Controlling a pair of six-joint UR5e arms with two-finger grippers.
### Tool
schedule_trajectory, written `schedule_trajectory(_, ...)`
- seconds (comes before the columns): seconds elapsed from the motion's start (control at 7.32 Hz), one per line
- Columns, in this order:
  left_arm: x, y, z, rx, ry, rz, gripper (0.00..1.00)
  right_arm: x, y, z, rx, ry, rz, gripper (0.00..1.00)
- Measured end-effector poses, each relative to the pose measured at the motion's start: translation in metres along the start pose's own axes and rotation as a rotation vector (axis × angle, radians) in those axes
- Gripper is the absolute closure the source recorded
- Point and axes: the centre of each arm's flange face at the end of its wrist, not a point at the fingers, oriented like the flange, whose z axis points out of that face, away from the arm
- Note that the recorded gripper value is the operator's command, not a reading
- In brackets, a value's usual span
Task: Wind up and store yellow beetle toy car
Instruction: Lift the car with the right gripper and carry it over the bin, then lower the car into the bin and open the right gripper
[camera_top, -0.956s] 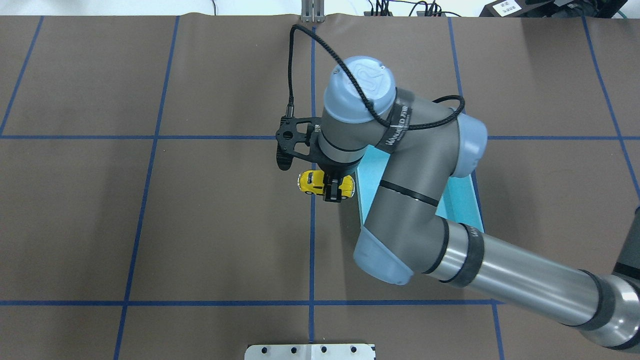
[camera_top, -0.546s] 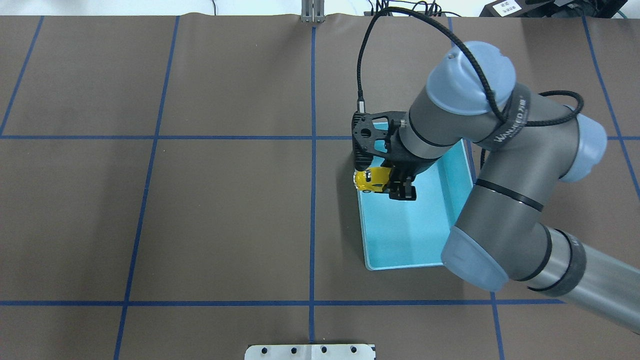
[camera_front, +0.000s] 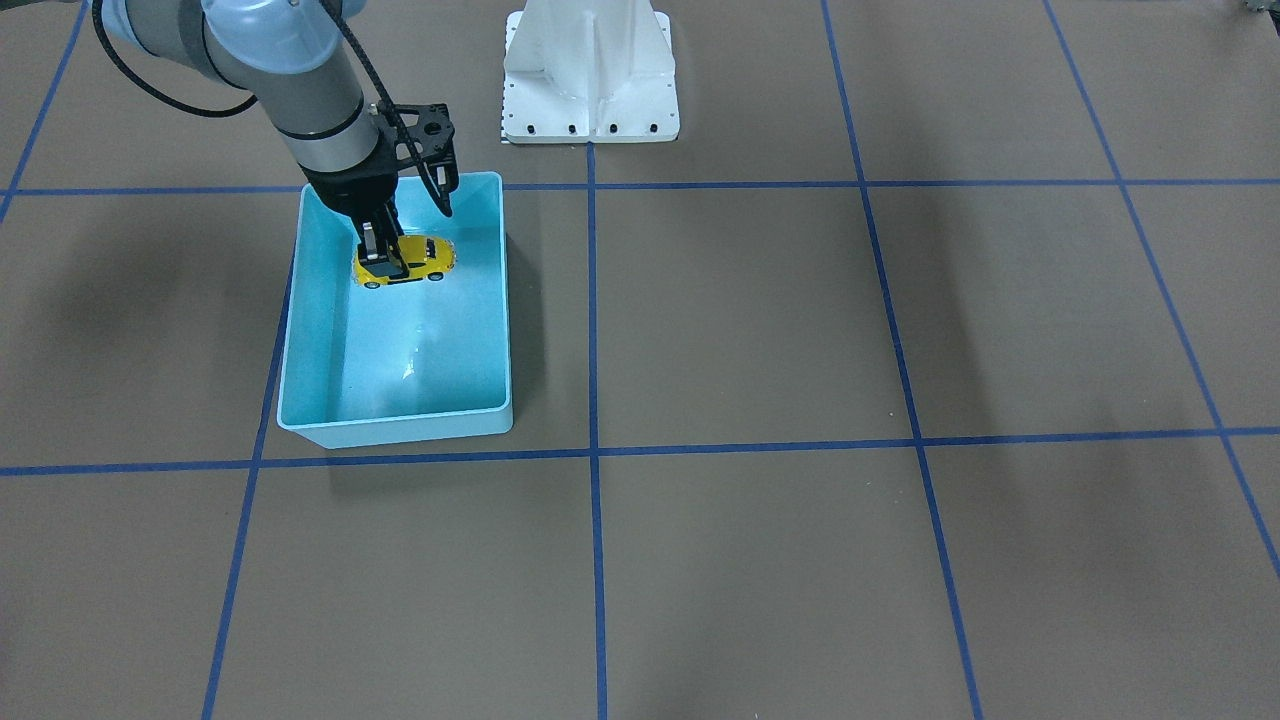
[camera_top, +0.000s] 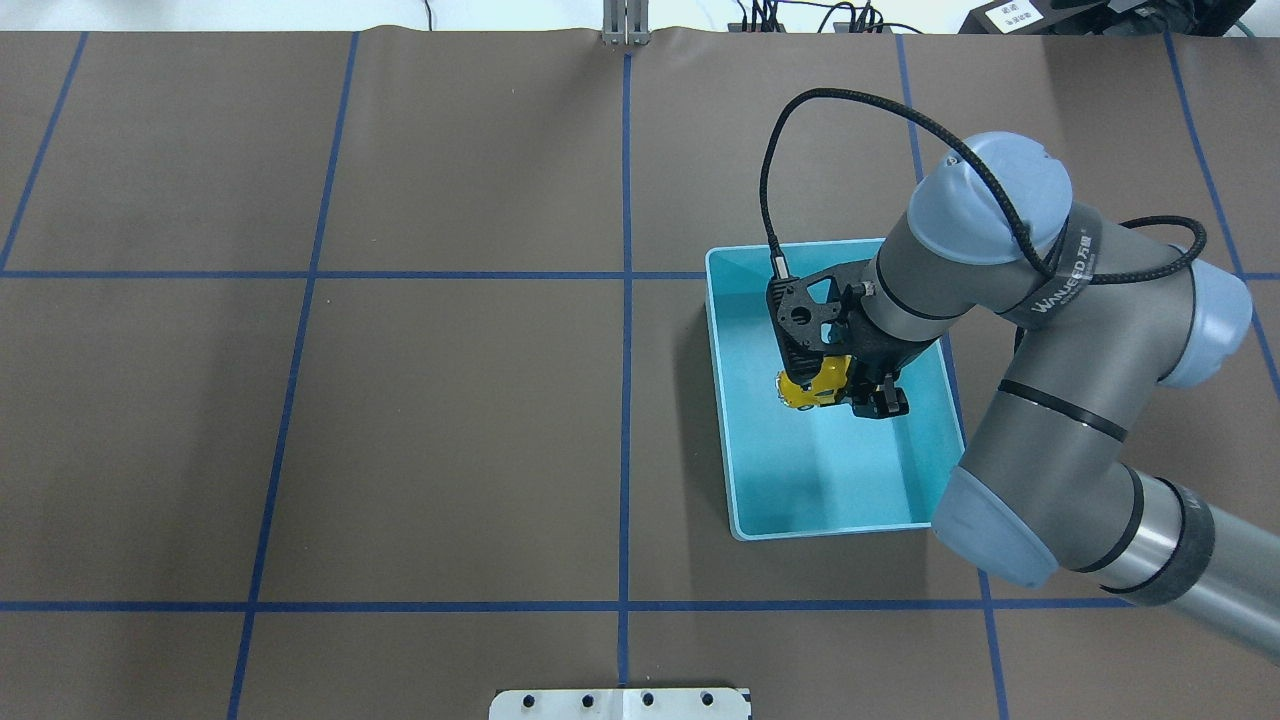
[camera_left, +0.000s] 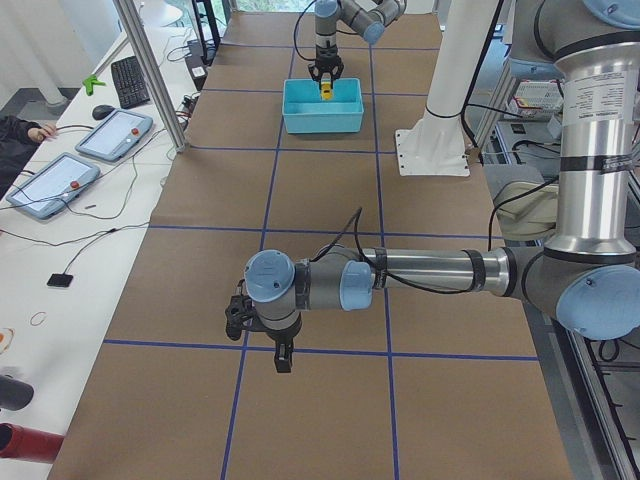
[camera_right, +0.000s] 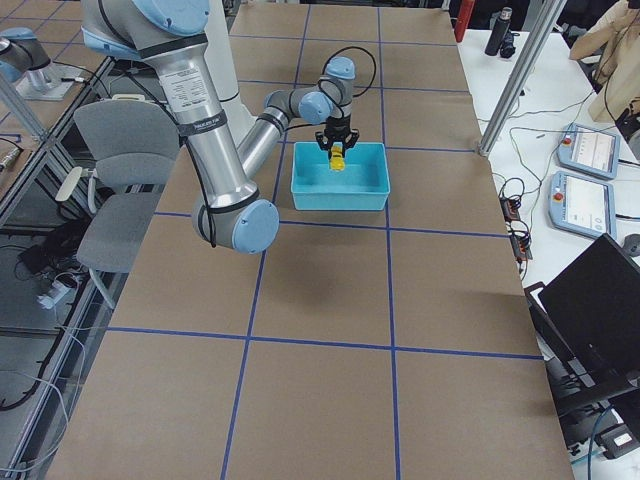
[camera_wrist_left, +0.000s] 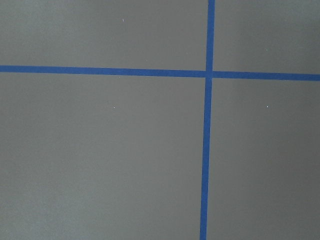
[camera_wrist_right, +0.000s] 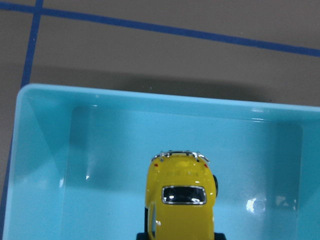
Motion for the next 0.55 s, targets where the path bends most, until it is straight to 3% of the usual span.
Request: schedule_trajectory(0.55,0.000,0.000,0.000,-0.001,0.000,0.001,0.00,0.016,0.011,0.053,-0.009,-0.008,0.041,1.00)
